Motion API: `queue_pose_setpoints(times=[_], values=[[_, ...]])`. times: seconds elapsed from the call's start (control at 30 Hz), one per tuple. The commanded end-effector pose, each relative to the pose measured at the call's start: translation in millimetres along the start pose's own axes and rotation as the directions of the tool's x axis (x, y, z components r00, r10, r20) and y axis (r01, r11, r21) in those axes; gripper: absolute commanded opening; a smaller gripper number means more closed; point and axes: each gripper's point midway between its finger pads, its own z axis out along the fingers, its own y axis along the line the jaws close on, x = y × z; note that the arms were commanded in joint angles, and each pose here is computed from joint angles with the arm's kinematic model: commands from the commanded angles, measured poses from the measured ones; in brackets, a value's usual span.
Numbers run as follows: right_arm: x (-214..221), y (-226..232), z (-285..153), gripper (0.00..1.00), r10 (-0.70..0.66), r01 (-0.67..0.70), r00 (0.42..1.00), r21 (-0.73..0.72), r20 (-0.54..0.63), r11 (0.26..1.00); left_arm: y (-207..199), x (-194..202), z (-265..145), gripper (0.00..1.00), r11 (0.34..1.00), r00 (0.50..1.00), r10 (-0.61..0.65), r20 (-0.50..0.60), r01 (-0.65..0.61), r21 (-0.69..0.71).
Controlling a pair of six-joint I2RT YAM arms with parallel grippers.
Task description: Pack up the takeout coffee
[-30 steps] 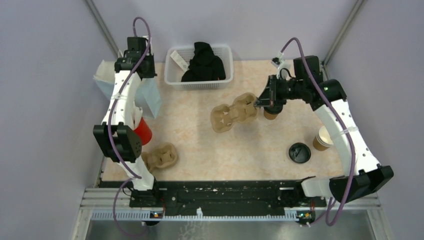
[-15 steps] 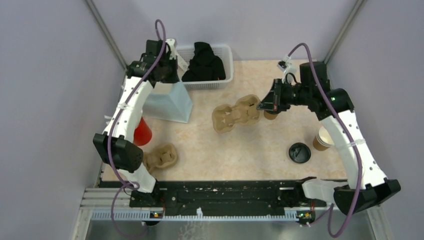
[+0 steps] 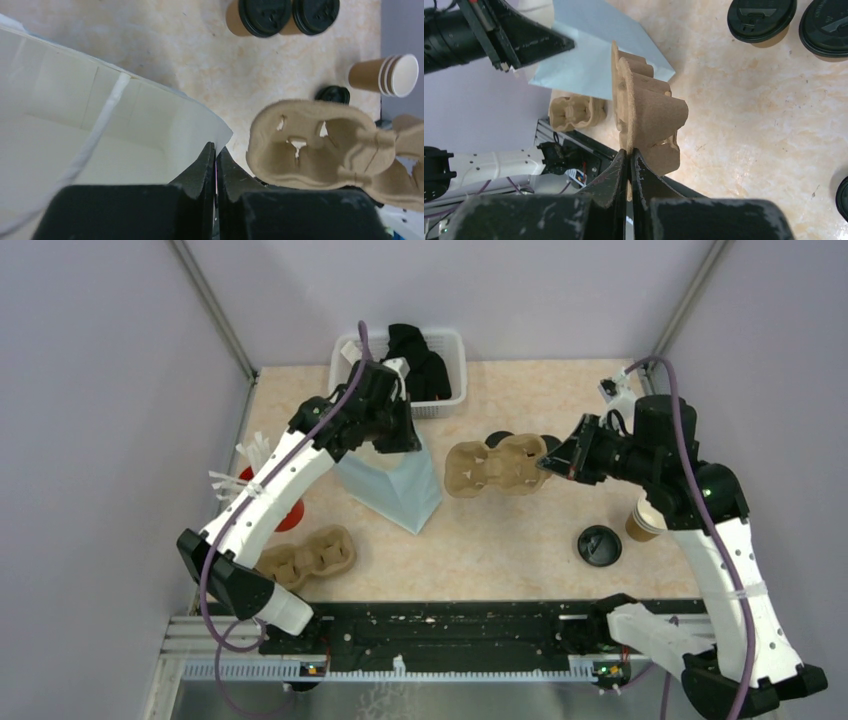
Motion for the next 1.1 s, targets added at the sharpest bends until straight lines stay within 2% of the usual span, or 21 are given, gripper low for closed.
queue_pose_setpoints(times=[0.0,0.2,0.3,0.37,0.43,0.5,0.57,0.67,0.77,0.9,1.07], values=[[-8,0,-9,0.00,0.049,-0.050,0.995,0.011,0.085,0.999,-40,2,-12,0.13,0.989,0.995,-0.092,0.027,0.089,0.117],[-6,-2,-11,0.00,0.057,-0.059,0.995,0.022,0.085,0.998,-86,-2,-45,0.52,0.964,1.000,0.014,0.026,-0.021,0.266],[-7,-3,-14,0.00,0.051,-0.054,0.994,0.031,0.096,0.998,-98,-14,-78,0.69,0.938,0.993,0.076,0.090,-0.102,0.332],[-7,-4,-14,0.00,0.049,-0.053,0.994,0.038,0.097,0.998,-95,-19,-100,0.76,0.930,0.982,0.126,0.141,-0.166,0.327],[-7,-5,-15,0.00,0.049,-0.054,0.994,0.042,0.098,0.998,-79,-26,-117,0.78,0.945,0.967,0.167,0.194,-0.213,0.248],[-8,-5,-14,0.00,0.048,-0.052,0.994,0.045,0.099,0.998,-48,-36,-127,0.79,0.972,0.955,0.189,0.229,-0.214,0.093],[-8,-5,-14,0.00,0.045,-0.050,0.994,0.046,0.099,0.998,-21,-34,-133,0.81,0.978,0.954,0.208,0.215,-0.208,-0.023],[-10,-5,-13,0.00,0.039,-0.043,0.995,0.046,0.096,0.998,15,-26,-139,0.84,0.978,0.974,0.140,0.180,-0.108,-0.179],[-11,-5,-11,0.00,0.029,-0.033,0.996,0.047,0.090,0.998,41,-18,-155,0.87,0.958,0.974,0.052,0.220,0.013,-0.286],[-13,-4,-10,0.00,0.020,-0.025,0.996,0.046,0.090,0.999,58,-6,-175,0.86,0.946,0.945,-0.064,0.320,0.160,-0.283],[-13,-1,-10,0.00,0.020,-0.023,0.996,0.030,0.085,0.999,51,9,-164,0.82,0.964,0.947,-0.106,0.303,0.172,-0.203]])
